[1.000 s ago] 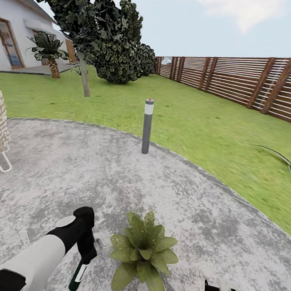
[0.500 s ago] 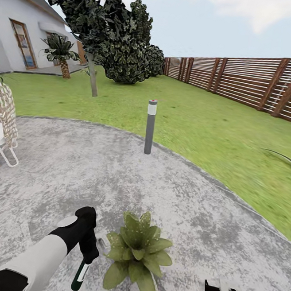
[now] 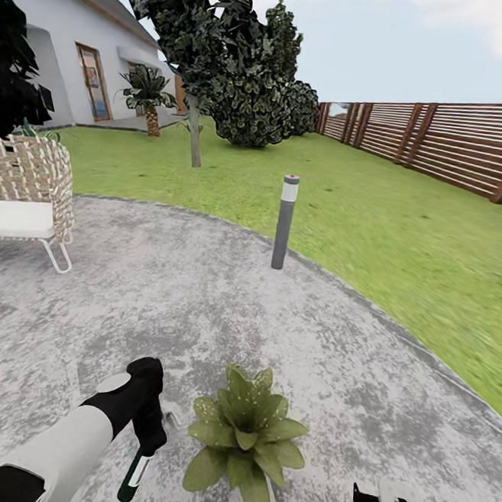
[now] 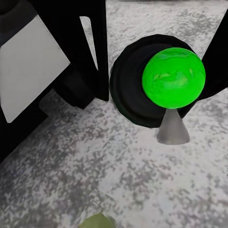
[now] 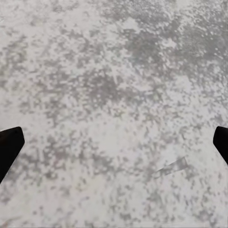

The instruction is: Pick up the pesticide atomizer in the garden and spray insectifuge to fully cover both potted plants in the garden.

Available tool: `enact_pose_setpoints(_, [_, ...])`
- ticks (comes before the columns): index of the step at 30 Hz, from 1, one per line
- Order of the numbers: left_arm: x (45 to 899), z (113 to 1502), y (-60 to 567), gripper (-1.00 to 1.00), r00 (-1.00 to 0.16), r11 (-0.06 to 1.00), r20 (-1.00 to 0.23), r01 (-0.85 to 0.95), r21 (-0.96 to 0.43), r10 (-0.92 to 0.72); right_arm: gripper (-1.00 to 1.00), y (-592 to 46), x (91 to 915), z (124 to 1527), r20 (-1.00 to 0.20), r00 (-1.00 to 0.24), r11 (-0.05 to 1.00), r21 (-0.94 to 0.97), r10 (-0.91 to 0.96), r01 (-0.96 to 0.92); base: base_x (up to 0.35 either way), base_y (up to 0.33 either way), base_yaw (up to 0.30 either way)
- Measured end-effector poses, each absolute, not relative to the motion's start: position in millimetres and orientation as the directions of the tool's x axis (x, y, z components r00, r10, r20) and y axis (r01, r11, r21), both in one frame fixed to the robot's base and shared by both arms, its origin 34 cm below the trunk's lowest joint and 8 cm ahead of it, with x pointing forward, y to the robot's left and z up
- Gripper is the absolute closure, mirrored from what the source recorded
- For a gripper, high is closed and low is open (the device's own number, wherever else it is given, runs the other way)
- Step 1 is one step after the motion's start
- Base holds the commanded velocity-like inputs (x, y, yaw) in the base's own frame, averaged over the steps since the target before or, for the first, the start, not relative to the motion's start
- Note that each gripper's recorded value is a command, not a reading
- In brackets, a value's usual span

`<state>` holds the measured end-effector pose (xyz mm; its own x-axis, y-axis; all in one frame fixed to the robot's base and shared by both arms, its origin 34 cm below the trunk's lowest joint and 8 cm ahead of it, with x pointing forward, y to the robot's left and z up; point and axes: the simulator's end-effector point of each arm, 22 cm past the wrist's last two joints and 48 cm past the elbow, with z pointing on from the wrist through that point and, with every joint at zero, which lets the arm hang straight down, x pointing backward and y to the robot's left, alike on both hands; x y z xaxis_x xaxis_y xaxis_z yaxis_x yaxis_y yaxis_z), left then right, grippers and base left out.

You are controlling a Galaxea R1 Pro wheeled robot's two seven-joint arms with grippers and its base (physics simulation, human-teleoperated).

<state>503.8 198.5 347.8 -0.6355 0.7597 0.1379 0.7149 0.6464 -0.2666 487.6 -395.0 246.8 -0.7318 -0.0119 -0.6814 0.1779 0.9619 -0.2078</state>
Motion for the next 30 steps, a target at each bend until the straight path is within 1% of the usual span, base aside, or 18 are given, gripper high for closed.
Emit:
enact_pose_setpoints(2, [503.2,347.0,202.2,1.0,-0.637,0.649,0.142,0.713,-0.264,0.758,-1.0,-395.0,488.0,247.0,-0.682,-0.731,0.962,-0.208,-0.012,0.178,0.0,0.0,0.205])
enact_pose_setpoints(6, [504.6,345.6,201.3,1.0,-0.635,0.648,0.14,0.719,-0.253,0.759,-1.0,-395.8,487.5,247.0,-0.682,-0.732,0.962,-0.209,-0.012,0.178,0.0,0.0,0.043])
enact_pose_setpoints(11, [503.4,347.6,170.7,1.0,-0.611,0.616,0.113,0.74,-0.27,0.783,-1.0,-396.3,487.6,247.1,-0.682,-0.732,0.961,-0.209,-0.013,0.178,0.0,0.0,0.002])
enact_pose_setpoints(13, [501.2,345.7,167.9,1.0,-0.606,0.612,0.114,0.744,-0.269,0.787,-1.0,-396.2,487.4,247.0,-0.681,-0.732,0.961,-0.209,-0.013,0.178,0.0,0.0,0.0])
enact_pose_setpoints(16, [486.8,328.3,178.7,1.0,-0.608,0.624,0.149,0.741,-0.248,0.78,-1.0,-396.2,487.6,247.1,-0.682,-0.731,0.961,-0.209,-0.013,0.178,0.0,0.0,0.0])
enact_pose_setpoints(20, [497.5,325.6,176.4,1.0,-0.633,0.646,0.134,0.738,-0.195,0.763,-1.0,-396.3,487.4,247.0,-0.682,-0.732,0.961,-0.209,-0.013,0.178,0.0,0.0,0.0])
enact_pose_setpoints(23, [501.3,328.2,181.6,1.0,-0.661,0.679,0.158,0.714,-0.169,0.734,-1.0,-396.3,488.0,247.3,-0.682,-0.731,0.961,-0.209,-0.013,0.178,0.0,0.0,0.0])
enact_pose_setpoints(30, [492.6,319.5,197.4,1.0,-0.669,0.694,0.188,0.704,-0.152,0.719,-1.0,-395.1,487.2,246.5,-0.68,-0.733,0.962,-0.208,-0.012,0.177,0.0,0.0,0.0])
